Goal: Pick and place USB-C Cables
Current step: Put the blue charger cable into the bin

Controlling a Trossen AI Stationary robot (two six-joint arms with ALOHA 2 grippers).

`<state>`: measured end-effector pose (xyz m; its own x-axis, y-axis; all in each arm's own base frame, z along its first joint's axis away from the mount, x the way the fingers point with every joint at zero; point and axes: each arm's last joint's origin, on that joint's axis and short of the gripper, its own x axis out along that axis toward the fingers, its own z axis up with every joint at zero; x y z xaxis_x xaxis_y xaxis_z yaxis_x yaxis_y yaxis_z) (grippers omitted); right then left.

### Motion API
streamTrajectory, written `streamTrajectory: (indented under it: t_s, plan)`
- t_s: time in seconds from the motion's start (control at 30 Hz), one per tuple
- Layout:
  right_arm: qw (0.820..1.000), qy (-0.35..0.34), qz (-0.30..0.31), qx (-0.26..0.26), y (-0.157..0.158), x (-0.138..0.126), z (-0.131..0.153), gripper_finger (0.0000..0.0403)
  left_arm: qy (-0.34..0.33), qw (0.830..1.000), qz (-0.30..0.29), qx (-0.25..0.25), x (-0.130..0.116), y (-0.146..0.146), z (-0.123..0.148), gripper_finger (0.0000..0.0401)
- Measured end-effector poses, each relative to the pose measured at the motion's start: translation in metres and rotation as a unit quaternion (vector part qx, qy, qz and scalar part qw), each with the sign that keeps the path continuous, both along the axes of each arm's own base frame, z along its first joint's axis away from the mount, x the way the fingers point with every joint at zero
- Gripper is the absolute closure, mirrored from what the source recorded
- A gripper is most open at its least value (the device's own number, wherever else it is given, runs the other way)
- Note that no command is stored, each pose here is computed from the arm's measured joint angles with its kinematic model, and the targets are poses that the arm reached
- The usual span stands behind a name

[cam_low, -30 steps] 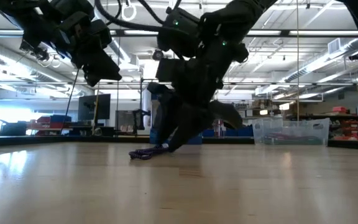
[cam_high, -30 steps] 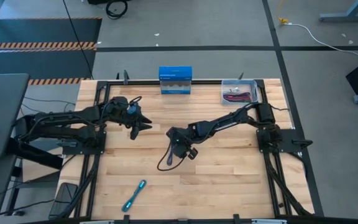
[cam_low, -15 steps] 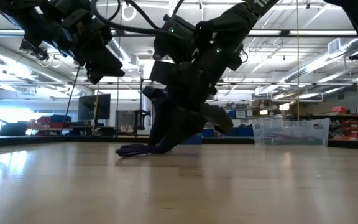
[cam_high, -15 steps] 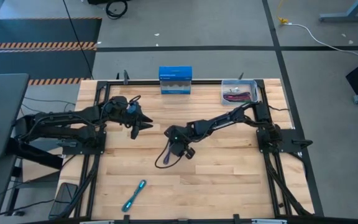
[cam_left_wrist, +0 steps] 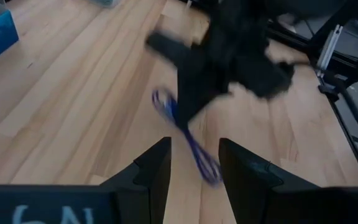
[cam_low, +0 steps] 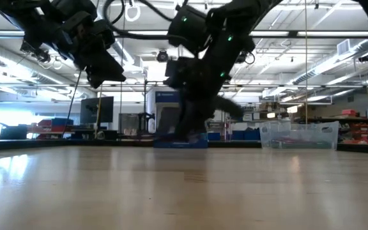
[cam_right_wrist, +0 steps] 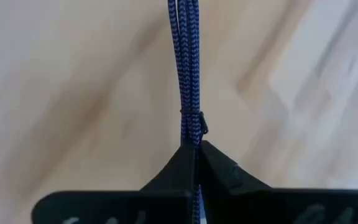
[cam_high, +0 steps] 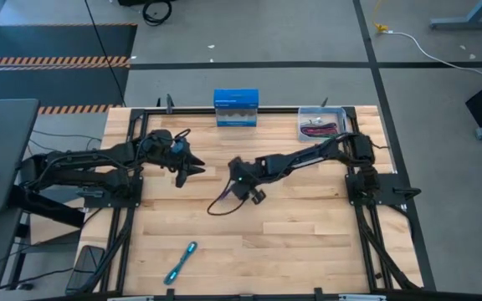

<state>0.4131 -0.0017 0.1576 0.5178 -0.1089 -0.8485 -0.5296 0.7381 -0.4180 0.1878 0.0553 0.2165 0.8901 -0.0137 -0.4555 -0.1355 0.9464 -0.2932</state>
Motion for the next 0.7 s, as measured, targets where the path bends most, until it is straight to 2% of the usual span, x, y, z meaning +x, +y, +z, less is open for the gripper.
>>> streamTrajectory:
  t_s: [0.13, 0.27, 0.37, 0.53, 0.7]
  plan:
    - [0.998, 0.041, -0.044, -0.031, -0.02, -0.023, 0.029, 0.0396, 0.015, 1.0, 0.0, -0.005, -0.001, 0.0, -0.003, 0.0259]
    - [0.984, 0.084, -0.139, -0.068, -0.055, -0.055, 0.061, 0.0397, 0.021, 1.0, -0.001, -0.006, -0.002, -0.001, -0.004, 0.0259]
    - [0.964, 0.117, -0.224, -0.078, -0.084, -0.086, 0.083, 0.0398, 0.016, 1.0, -0.002, -0.002, -0.002, -0.001, -0.003, 0.0259]
    - [0.917, 0.156, -0.364, -0.051, -0.131, -0.145, 0.114, 0.0398, -0.026, 1.0, -0.002, 0.013, 0.003, 0.001, 0.004, 0.0259]
    - [0.883, 0.16, -0.441, -0.029, -0.162, -0.186, 0.132, 0.0398, -0.026, 0.999, -0.012, 0.013, 0.004, -0.003, 0.005, 0.0259]
